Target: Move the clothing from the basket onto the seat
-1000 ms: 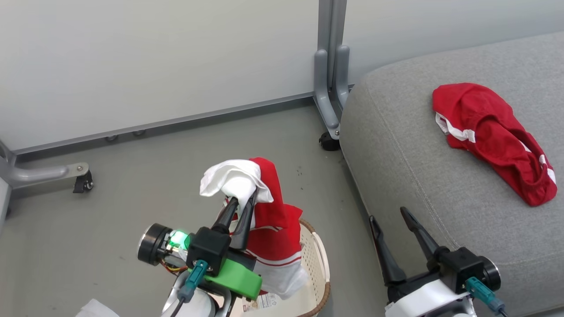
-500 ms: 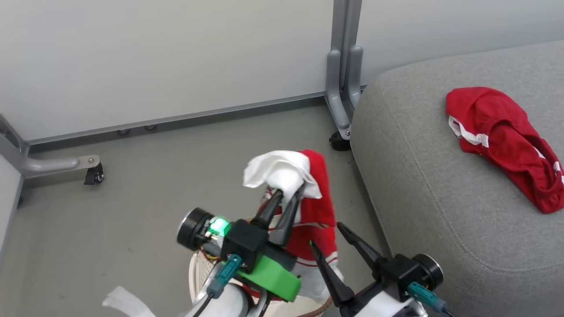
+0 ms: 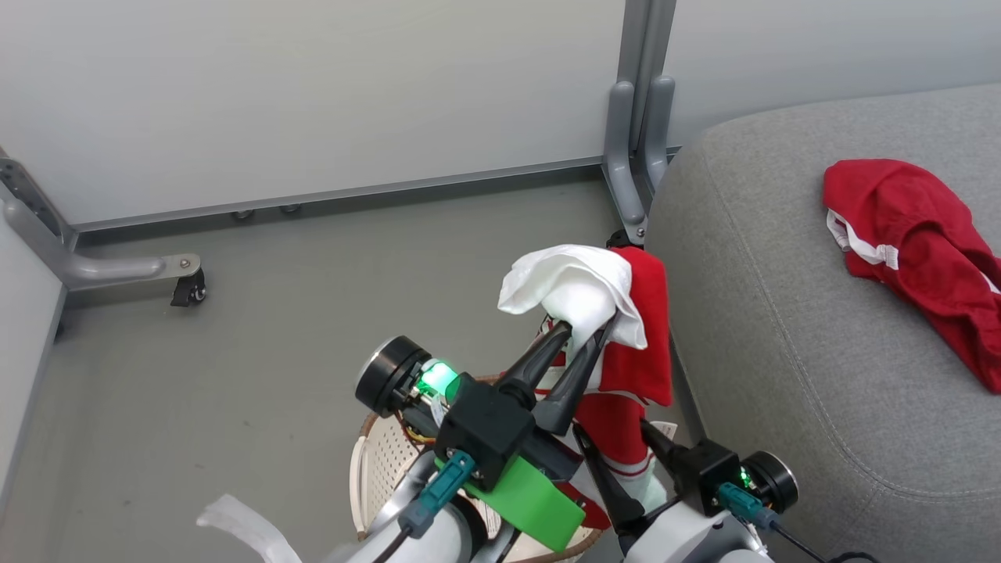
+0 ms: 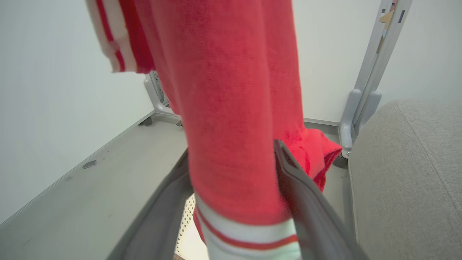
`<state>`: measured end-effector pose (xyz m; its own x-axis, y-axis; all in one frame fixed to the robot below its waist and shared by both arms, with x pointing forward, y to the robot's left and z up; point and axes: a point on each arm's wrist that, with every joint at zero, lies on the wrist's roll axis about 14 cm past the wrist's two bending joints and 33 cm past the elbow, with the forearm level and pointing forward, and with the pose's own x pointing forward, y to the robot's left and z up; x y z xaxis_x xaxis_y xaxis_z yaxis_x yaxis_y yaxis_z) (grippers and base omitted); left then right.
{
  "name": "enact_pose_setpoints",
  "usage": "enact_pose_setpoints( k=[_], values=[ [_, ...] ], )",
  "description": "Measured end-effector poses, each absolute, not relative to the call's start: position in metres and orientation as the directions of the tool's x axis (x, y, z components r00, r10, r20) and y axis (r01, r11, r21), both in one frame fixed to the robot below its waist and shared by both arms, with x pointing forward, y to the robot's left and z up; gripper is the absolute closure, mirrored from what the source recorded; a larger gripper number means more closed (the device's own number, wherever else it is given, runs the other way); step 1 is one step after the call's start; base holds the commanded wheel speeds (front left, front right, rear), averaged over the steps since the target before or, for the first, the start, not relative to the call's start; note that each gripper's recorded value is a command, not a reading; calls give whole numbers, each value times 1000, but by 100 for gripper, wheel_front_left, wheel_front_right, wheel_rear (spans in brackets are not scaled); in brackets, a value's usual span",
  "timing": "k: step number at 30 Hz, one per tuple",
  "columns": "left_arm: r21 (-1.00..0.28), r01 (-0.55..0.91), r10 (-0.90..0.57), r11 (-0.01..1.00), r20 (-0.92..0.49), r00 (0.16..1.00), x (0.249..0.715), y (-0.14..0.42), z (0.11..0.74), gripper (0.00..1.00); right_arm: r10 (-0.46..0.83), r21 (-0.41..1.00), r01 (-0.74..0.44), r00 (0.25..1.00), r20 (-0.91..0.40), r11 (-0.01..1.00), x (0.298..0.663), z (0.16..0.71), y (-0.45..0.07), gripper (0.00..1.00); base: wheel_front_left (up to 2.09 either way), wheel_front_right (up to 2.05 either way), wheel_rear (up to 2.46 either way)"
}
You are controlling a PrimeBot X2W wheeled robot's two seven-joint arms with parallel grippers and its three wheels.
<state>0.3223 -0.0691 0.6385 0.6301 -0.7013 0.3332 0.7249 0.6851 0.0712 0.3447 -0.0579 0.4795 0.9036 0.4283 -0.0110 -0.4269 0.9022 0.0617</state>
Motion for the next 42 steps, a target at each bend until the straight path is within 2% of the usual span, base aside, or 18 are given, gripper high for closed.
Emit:
enact_pose_setpoints(
  k=[17, 18, 19, 20, 33, 42],
  values=[
    [114, 714, -720, 691, 187, 668, 341, -57, 597, 100, 404, 154, -395, 915, -26, 906, 343, 472, -61, 100, 0, 0, 0],
    [115, 712, -719, 693, 182, 671, 342, -56, 596, 71, 402, 156, -394, 915, -27, 906, 343, 472, -62, 100, 0, 0, 0],
    [115, 707, -714, 698, 176, 677, 343, -55, 595, 20, 402, 157, -393, 915, -27, 906, 343, 472, -62, 100, 0, 0, 0],
    [114, 699, -707, 706, 171, 687, 345, -54, 593, 0, 402, 159, -393, 915, -25, 906, 343, 472, -62, 100, 0, 0, 0],
    [114, 684, -693, 721, 135, 708, 351, -48, 585, 0, 395, 170, -387, 918, -14, 906, 345, 476, -63, 100, 0, 0, 0],
    [109, 688, -697, 717, 106, 709, 353, -49, 578, 0, 314, 182, -306, 949, -16, 934, 350, 475, -89, 100, 0, 0, 0]
  ],
)
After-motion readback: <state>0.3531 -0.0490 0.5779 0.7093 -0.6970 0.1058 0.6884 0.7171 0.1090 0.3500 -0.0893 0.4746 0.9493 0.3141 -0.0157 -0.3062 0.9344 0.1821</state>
